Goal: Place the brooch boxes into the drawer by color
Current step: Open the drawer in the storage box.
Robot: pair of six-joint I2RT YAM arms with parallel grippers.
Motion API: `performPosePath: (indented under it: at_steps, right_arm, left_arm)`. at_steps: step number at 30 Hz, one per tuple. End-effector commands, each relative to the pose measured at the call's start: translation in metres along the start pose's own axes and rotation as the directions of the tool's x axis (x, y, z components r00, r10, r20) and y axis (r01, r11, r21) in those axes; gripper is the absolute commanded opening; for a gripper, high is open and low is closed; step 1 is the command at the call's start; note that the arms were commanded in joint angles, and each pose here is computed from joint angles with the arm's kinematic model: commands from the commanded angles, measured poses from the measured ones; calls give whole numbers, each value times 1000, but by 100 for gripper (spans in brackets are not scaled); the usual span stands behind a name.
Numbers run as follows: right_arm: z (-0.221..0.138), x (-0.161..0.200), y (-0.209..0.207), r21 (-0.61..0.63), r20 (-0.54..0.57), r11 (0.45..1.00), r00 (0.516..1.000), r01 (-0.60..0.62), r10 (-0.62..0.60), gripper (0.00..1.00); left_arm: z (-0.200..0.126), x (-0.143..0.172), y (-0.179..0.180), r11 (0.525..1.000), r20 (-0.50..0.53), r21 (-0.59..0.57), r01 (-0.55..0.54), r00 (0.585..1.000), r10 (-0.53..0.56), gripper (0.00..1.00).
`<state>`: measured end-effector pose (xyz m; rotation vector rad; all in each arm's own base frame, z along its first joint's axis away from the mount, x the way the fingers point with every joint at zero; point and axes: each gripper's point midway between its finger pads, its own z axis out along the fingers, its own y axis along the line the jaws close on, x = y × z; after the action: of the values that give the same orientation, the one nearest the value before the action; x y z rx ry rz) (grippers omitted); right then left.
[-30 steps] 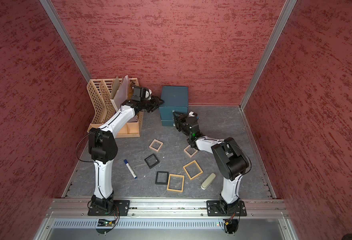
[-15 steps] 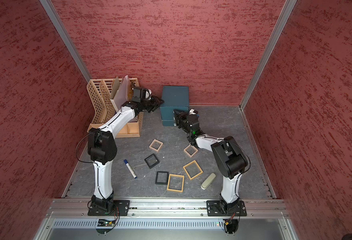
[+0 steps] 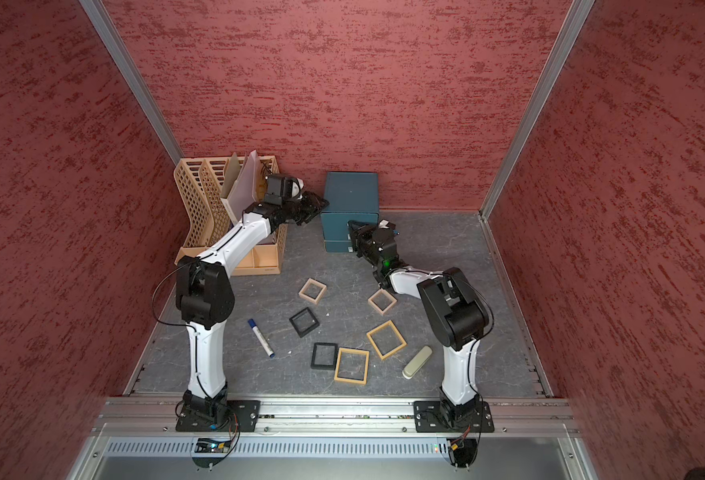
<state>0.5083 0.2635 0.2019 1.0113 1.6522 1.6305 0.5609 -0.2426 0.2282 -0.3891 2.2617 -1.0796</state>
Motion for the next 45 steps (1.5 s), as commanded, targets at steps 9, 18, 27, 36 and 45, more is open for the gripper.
performPosePath:
  at_steps: [9,18,27,36,45]
  right_arm:
    - [12,-7,10,-34,19,999,1000,-12,12,22]
    - [12,-9,11,-34,21,999,1000,-13,14,0]
    - [1,-3,16,-44,13,999,1000,-19,20,0]
    - [-13,7,13,-37,-8,999,999,-36,35,0]
    - [-32,26,9,-20,-41,999,999,-27,26,0]
  left_arm:
    - [7,22,6,999,-68,-41,10,998,-13,43]
    - [8,22,6,999,-68,-42,8,998,-11,43]
    - [9,21,5,999,-66,-41,8,998,-11,43]
    - [10,21,8,999,-65,-49,11,998,-14,43]
    - [8,21,8,999,-61,-53,11,998,-14,43]
